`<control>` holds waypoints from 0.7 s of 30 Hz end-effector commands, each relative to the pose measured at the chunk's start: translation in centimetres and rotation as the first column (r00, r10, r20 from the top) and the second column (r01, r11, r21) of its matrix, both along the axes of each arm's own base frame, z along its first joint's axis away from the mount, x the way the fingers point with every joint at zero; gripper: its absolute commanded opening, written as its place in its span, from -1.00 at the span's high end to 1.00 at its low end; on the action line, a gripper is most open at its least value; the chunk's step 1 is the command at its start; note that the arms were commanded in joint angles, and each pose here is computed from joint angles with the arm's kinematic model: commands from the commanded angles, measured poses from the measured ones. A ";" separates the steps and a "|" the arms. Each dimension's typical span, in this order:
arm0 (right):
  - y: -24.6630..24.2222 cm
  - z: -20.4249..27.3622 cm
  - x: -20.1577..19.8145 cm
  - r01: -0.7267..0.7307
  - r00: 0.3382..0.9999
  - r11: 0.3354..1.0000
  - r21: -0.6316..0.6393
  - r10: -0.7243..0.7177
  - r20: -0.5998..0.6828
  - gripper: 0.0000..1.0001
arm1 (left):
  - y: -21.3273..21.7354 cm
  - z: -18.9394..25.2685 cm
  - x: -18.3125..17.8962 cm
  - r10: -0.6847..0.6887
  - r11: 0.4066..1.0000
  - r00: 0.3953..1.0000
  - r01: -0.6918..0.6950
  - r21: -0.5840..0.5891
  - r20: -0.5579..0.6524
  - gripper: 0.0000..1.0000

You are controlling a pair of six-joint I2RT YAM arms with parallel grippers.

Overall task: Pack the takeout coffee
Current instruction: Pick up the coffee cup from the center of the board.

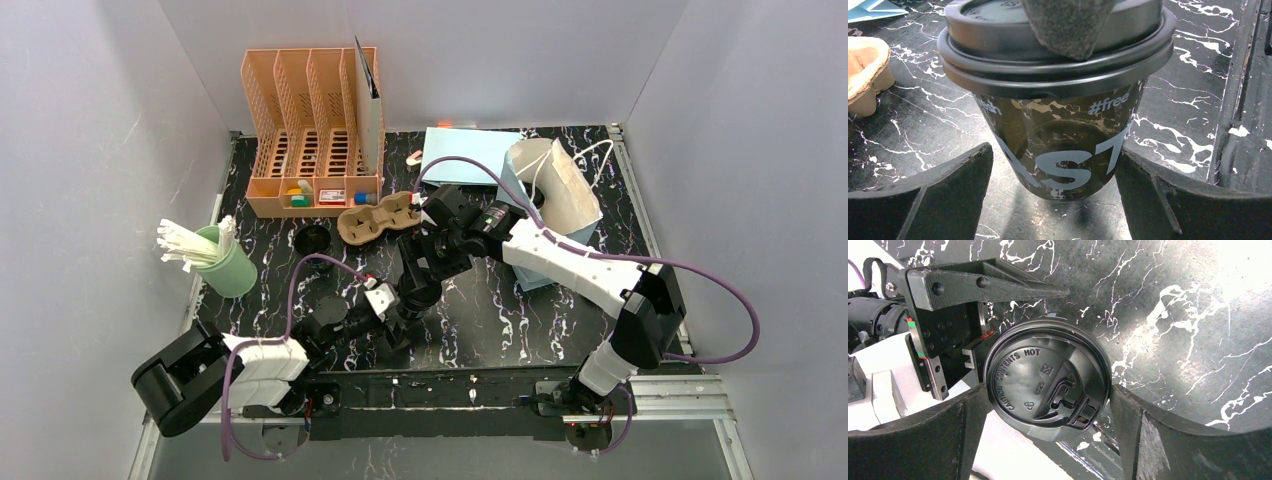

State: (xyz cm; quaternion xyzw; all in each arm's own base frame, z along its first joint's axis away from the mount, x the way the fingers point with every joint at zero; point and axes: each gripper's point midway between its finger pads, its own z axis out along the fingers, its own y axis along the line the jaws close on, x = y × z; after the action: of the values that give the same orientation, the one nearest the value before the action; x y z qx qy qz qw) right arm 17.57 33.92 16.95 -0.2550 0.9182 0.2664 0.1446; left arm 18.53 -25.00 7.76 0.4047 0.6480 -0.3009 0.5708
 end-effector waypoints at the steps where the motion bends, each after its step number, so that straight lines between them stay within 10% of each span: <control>1: 0.6 0.7 -0.3 -0.029 1.000 0.999 0.046 0.029 0.004 -0.89 | -1.0 2.0 0.4 -0.032 0.999 0.997 0.034 -0.037 0.068 -0.64; 7: 0.5 0.7 -0.4 -0.035 0.999 0.998 0.050 0.035 0.005 -0.96 | -1.2 1.7 0.1 -0.048 0.998 0.997 0.050 -0.031 0.061 -0.25; 21: -0.9 2.4 1.1 -0.009 0.992 1.000 0.019 0.007 0.125 -0.97 | -1.2 1.2 -0.2 -0.059 0.998 0.997 0.060 -0.026 0.043 -0.18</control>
State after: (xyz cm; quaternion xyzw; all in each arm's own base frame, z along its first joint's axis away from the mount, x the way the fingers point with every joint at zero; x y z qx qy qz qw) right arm 17.92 33.59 16.49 -0.2626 0.9174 0.2554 0.1553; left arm 18.07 -25.35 7.16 0.4203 0.6442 -0.3081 0.5598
